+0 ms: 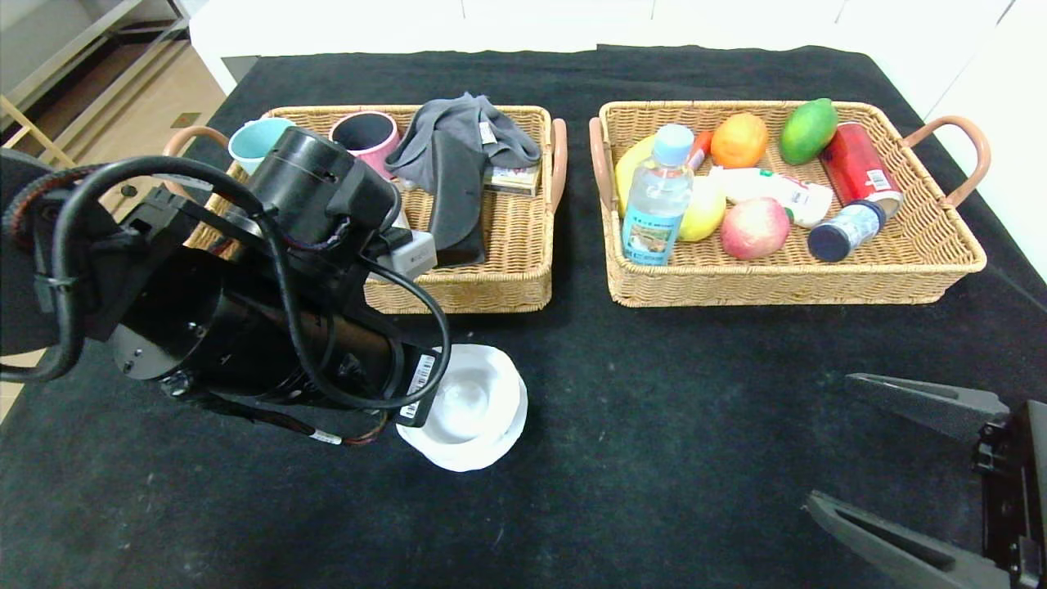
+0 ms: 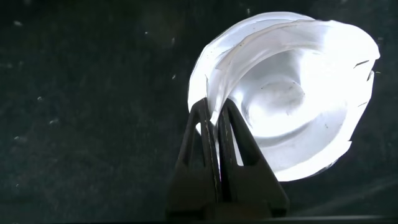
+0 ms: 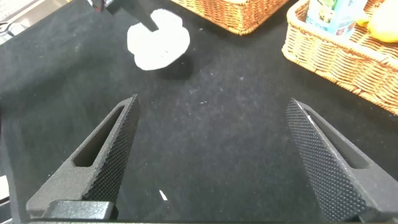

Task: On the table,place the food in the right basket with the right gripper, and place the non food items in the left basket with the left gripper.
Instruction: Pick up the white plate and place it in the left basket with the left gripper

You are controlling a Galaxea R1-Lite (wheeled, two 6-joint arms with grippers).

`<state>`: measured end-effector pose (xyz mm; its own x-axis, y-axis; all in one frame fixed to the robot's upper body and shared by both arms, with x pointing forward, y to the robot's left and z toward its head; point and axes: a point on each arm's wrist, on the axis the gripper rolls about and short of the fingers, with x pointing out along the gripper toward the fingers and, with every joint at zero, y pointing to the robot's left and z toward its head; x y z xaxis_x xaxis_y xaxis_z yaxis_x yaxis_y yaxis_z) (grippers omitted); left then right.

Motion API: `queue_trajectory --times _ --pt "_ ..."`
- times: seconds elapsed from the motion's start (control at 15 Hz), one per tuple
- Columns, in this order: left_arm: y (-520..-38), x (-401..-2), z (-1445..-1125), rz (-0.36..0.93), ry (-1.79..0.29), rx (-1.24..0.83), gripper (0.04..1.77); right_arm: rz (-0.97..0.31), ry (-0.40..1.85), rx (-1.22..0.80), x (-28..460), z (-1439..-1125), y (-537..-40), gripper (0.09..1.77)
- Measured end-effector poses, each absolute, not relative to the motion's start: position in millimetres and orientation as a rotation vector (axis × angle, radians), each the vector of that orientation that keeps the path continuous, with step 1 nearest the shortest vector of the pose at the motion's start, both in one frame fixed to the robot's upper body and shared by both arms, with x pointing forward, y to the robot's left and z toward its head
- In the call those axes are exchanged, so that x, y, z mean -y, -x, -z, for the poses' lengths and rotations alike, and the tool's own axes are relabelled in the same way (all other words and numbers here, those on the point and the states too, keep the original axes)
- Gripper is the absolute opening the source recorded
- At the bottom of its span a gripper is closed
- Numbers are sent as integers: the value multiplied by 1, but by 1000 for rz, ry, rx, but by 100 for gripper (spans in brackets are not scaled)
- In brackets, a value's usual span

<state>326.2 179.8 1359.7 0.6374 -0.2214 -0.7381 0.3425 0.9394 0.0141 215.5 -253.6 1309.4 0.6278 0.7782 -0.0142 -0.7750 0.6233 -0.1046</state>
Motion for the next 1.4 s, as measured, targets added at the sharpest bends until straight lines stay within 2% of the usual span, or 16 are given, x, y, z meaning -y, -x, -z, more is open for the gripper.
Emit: queue_trajectory --times 0.27,0.67,1.0,1.4 --pt "-317 -187 -1373 367 -118 -781 14 -890 104 32 254 -1309 -216 171" --pt "-322 -201 -1397 363 3 -660 14 -888 103 38 254 -1310 -216 171" --pt "-350 -203 -1423 264 142 -362 14 -888 104 43 254 -1311 -215 171" --pt "-383 -200 -1424 170 175 -256 14 -887 103 46 254 -1311 -215 171"
